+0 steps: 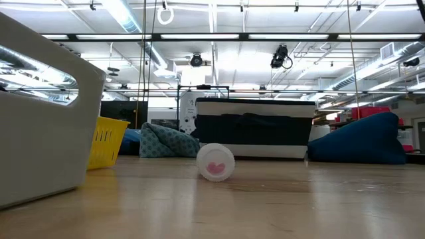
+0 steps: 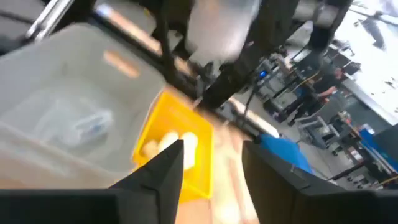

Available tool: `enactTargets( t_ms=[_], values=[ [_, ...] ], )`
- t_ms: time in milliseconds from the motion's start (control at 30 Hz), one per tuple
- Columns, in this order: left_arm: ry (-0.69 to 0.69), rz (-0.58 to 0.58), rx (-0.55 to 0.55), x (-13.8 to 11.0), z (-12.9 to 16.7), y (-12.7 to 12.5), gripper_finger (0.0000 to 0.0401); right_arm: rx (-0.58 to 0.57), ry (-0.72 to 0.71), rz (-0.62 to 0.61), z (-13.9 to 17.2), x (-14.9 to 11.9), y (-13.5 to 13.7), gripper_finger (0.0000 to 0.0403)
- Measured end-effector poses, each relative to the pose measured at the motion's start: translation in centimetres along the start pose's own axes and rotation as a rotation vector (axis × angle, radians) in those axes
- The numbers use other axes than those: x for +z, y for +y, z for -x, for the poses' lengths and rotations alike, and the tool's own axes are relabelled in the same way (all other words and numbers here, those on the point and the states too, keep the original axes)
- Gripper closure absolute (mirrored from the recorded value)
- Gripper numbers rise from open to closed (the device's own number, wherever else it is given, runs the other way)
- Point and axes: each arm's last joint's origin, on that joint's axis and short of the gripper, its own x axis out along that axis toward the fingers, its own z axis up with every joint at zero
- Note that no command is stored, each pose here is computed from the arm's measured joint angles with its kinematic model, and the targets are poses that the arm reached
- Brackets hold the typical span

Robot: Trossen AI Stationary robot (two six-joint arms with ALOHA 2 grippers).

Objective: Pick & place medical supplies in basket/bin
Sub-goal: Put the bottom white pill bottle into the gray bin

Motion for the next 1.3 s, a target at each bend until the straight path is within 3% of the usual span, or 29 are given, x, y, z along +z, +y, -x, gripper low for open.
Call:
enactTargets(
  t_ms=[200, 367, 700, 867, 1100, 1300],
  values=[
    [0.103, -0.002, 0.018, -0.5, 0.6, -0.9, 0.025, -0.003, 0.104, 0.032, 0.4, -1.0, 0.6, 0.0207],
    [0.237, 0.086, 0.025, -1.6, 1.2, -1.6, 0.025, 0.026, 0.177, 0.03, 0.6, -1.9, 1.1, 0.0206],
    [0.51, 0.46, -0.152, -3.4, 2.8, -2.1, 0.0251, 0.067, 0.259, 0.053, 0.8, -3.0, 1.3, 0.0206],
    [0.639, 0.579, -0.24, -4.3, 3.2, -2.3, 0.0251, 0.089, 0.294, 0.07, 0.6, -3.6, 1.1, 0.0206],
    [0.81, 0.697, -0.339, -5.6, 3.4, -2.0, 0.0251, 0.086, 0.315, 0.087, 0.2, -3.9, 0.7, 0.0206],
    [0.908, 0.725, -0.359, -6.5, 3.3, -1.4, 0.0251, 0.133, 0.389, 0.13, 0.2, -5.0, 0.5, 0.0206]
  ],
)
